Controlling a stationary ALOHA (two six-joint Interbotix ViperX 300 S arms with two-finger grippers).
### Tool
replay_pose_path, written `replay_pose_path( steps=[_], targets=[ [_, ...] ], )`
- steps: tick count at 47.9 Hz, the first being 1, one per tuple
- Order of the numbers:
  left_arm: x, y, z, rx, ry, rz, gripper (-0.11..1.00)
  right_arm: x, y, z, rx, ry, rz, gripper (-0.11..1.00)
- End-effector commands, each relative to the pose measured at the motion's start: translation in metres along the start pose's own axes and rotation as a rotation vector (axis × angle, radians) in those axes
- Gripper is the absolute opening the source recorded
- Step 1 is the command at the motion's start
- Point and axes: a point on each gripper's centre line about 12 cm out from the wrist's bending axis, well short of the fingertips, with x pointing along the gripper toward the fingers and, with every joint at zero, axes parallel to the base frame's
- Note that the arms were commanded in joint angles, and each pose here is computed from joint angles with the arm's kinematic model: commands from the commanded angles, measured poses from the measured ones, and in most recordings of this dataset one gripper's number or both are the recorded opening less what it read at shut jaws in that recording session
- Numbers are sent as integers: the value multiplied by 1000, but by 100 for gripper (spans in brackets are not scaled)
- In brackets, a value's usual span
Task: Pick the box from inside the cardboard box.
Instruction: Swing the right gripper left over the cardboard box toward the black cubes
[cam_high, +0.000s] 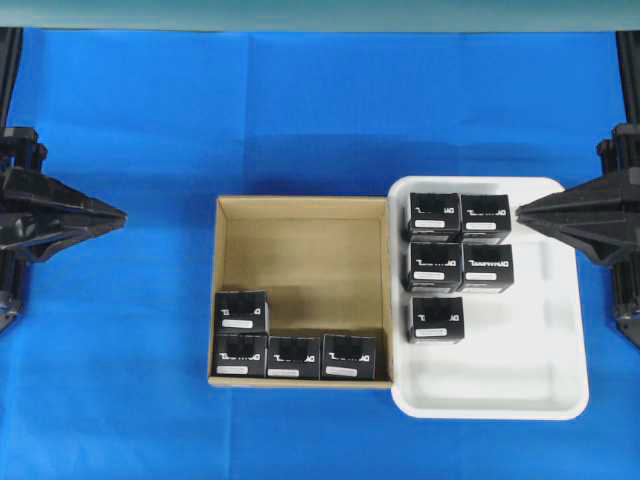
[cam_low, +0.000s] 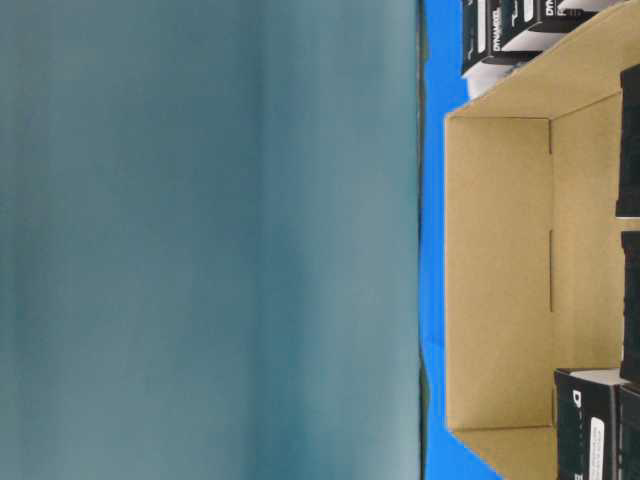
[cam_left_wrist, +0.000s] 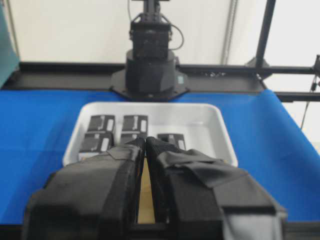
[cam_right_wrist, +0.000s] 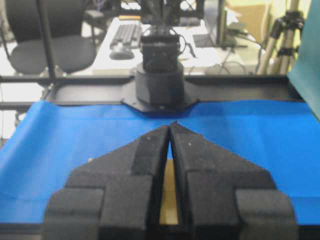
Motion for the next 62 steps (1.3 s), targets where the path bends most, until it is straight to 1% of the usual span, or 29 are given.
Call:
replay_pose_path(
  steps=[1, 3, 6, 10, 16, 23, 29, 38, 40, 49, 53, 58, 62],
  targets=[
    [4, -1, 9, 13, -9, -6, 14, 4, -1, 4, 18, 0, -6, 14],
    [5, -1, 12, 15, -6, -5, 13, 8, -1, 3, 48, 31, -10, 13],
    [5, 0, 13, 13, 20, -3, 3, 14, -1, 0, 89, 101, -16, 7],
    [6, -1, 14, 13, 57, -4, -4, 24, -1, -3, 134, 205, -20, 4],
    [5, -1, 13, 14, 115, -5, -6, 46, 1, -3, 198, 361, -31, 4],
    [3, -1, 10, 14, 161, -4, -6, 73, 4, -7, 230, 540, -38, 4],
    [0, -1, 10, 12, 187, -3, -6, 103, 9, -19, 224, 698, -36, 4],
    [-4, 0, 10, 14, 218, -3, -6, 151, 16, -31, 210, 848, -29, 4],
    [-5, 0, 9, 12, 229, -2, -6, 163, 17, -35, 207, 897, -31, 4],
    [-7, 0, 4, 11, 268, -2, -6, 199, 18, -50, 190, 1078, -38, 4],
    [-8, 0, 4, 11, 271, -2, -6, 214, 18, -57, 172, 1153, -35, 4],
    [-8, 0, 5, 12, 270, 0, -6, 227, 18, -63, 136, 1209, -18, 4],
    [-9, 0, 5, 11, 279, -1, -6, 240, 17, -66, 103, 1230, 3, 4]
  ],
)
